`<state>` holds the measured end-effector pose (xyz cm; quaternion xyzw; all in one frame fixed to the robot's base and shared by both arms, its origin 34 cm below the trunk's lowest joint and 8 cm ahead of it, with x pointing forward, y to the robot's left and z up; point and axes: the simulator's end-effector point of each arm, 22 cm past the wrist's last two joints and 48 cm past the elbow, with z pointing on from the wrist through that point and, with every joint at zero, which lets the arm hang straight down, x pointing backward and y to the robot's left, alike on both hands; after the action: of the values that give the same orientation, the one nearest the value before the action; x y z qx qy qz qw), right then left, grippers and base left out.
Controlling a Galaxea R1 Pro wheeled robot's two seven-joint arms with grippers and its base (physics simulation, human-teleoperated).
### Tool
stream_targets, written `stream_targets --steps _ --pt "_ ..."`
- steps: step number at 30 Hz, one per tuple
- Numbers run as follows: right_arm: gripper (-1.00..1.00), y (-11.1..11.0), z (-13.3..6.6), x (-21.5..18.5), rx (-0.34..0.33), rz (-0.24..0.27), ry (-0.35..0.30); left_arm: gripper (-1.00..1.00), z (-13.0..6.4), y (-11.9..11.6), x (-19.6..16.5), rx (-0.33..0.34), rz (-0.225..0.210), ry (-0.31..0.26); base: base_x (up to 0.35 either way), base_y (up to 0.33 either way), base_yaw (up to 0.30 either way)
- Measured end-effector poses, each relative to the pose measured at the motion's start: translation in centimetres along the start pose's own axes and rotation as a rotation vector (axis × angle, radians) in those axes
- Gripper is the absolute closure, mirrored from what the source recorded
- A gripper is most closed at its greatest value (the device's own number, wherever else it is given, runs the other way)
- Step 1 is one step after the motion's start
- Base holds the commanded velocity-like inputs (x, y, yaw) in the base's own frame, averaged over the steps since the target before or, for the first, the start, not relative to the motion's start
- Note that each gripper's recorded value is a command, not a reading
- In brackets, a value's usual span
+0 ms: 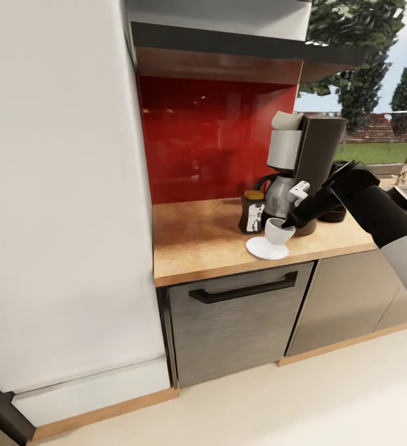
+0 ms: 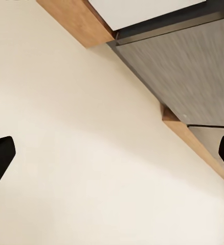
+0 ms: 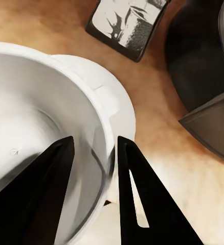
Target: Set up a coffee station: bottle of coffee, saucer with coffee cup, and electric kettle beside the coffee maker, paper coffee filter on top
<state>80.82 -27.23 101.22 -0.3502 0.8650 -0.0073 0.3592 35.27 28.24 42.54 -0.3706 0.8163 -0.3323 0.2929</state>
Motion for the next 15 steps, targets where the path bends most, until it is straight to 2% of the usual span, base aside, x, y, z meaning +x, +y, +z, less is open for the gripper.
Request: stream_targets --steps 15 --pt "1.00 0.01 0.02 -0.01 -0.001 0.000 0.000 -1.00 0.01 0.00 0.00 0.000 0.000 0.000 0.052 0.016 0.000"
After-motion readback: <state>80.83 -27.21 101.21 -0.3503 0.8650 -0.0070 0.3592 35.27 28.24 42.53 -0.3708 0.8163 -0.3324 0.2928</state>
